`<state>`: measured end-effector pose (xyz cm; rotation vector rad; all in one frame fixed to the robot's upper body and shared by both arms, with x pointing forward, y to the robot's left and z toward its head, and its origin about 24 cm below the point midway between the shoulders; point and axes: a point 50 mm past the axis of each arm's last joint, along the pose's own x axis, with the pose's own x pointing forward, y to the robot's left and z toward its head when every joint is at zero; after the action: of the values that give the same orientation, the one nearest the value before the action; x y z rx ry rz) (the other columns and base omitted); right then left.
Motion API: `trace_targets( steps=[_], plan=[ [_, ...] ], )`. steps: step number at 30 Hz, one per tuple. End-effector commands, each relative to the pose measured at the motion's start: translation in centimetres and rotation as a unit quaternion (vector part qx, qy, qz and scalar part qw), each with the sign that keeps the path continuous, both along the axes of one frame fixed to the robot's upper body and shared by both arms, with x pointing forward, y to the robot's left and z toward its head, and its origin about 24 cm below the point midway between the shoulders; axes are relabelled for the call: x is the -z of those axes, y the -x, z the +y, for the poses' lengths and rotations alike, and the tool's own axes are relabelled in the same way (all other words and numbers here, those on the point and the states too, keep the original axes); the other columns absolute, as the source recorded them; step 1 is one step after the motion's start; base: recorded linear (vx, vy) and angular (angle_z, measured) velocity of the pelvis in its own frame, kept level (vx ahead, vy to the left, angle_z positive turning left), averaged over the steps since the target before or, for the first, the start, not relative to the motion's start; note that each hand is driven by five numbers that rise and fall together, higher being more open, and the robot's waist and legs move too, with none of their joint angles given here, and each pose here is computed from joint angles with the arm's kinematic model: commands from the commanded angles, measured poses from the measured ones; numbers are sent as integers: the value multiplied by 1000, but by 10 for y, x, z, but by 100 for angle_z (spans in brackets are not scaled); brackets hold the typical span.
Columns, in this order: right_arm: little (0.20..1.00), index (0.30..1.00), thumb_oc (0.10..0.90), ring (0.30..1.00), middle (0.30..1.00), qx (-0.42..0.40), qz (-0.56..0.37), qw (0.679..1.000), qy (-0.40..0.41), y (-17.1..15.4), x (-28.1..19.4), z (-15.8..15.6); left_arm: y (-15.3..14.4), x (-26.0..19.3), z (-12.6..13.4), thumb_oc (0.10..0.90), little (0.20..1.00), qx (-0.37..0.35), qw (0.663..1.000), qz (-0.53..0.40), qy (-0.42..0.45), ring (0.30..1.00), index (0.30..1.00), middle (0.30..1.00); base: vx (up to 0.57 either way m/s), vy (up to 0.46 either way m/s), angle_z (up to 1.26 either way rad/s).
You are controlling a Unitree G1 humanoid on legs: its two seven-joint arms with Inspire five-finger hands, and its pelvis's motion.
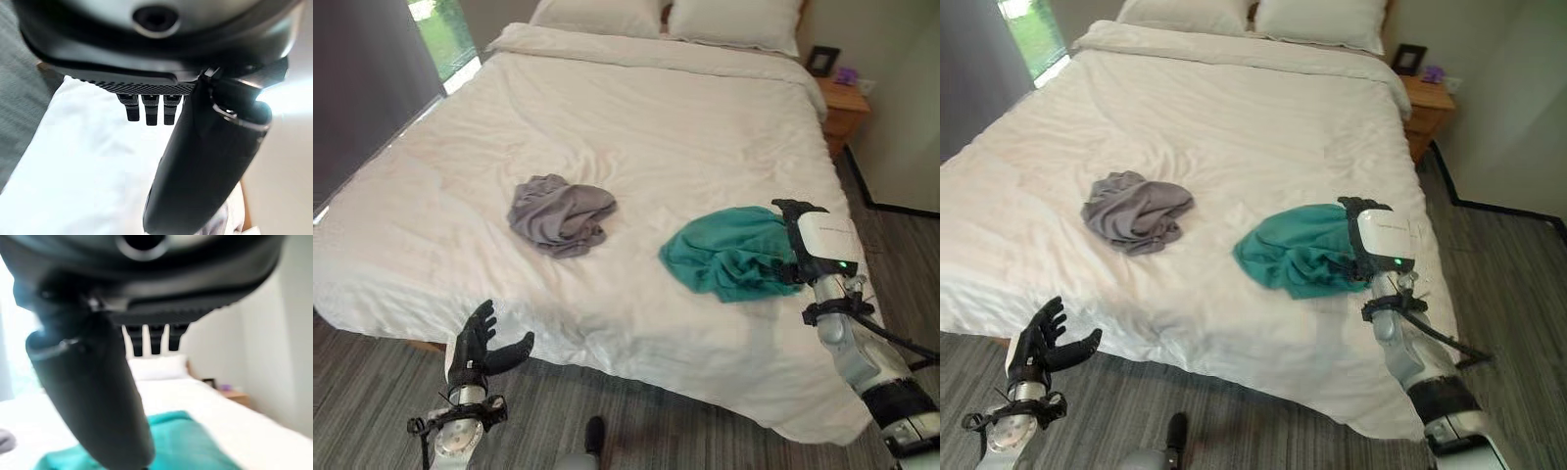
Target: Pick up bed clothes into laundry basket.
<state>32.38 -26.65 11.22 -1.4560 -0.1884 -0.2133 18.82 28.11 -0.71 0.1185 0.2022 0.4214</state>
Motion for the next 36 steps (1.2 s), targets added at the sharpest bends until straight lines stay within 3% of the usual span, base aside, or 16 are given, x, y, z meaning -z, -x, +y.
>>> trace_targets(
  steps=[1, 7, 14, 15, 16, 21, 22, 23, 24, 25, 27, 32, 36],
  plan=[
    [900, 900, 800, 900, 900, 23, -45, 999, 0, -17, -33, -10, 4, -25, 11, 800, 900, 5, 997, -65, -36, 900, 900, 900, 102, 12, -2],
    [900, 900, 800, 900, 900, 108, 52, 993, -7, -28, 0, -33, 4, -21, 19, 800, 900, 0, 998, -51, -34, 900, 900, 900, 70, -17, 6],
    [900, 900, 800, 900, 900, 154, 65, 984, -54, -32, 4, -44, 3, -23, 28, 800, 900, -10, 998, -50, -43, 900, 900, 900, 29, -32, 7],
    [759, 759, 706, 759, 759, 162, 67, 982, -71, -30, 6, -48, 3, -23, 28, 800, 900, -10, 998, -52, -44, 900, 900, 900, 0, 0, 0],
    [300, 300, 400, 300, 300, 171, 73, 979, -80, -28, 8, -53, 3, -24, 28, 800, 900, -6, 998, -53, -45, 900, 900, 900, 5, -15, 4],
    [300, 300, 400, 300, 300, 204, 87, 969, -112, -12, 9, -81, -9, -40, 24, 800, 900, 31, 995, -87, -50, 900, 900, 900, 86, 9, 13],
    [300, 300, 400, 300, 300, 191, 60, 972, -123, -15, -5, -80, -26, -68, 28, 800, 900, 48, 986, -128, -94, 900, 900, 900, 91, 102, 24],
    [300, 300, 400, 300, 300, 149, -27, 980, -127, -12, -42, -79, -40, -133, 31, 800, 900, 44, 954, -235, -178, 900, 900, 900, 79, 104, 14],
    [300, 300, 400, 300, 300, 151, -27, 980, -128, -11, -42, -79, -40, -133, 30, 800, 900, 45, 954, -235, -179, 900, 900, 900, 122, 146, -3],
    [300, 300, 400, 300, 300, 135, -82, 979, -127, 4, -59, -85, -40, -172, 30, 800, 900, 35, 924, -296, -240, 900, 900, 900, 111, 97, -21],
    [300, 300, 400, 300, 300, 143, -138, 973, -121, 29, -79, -101, -43, -209, 29, 800, 900, 21, 886, -341, -314, 900, 900, 900, 130, 110, -30],
    [300, 300, 400, 300, 300, 143, -271, 947, -96, 78, -131, -117, -55, -252, 38, 800, 900, -32, 832, -335, -441, 900, 900, 900, 115, 114, -44],
    [300, 300, 400, 300, 300, 160, -322, 932, -39, 105, -164, -125, -61, -262, 71, 800, 900, -96, 800, -230, -546, 900, 900, 900, 97, 138, -122]
  ],
)
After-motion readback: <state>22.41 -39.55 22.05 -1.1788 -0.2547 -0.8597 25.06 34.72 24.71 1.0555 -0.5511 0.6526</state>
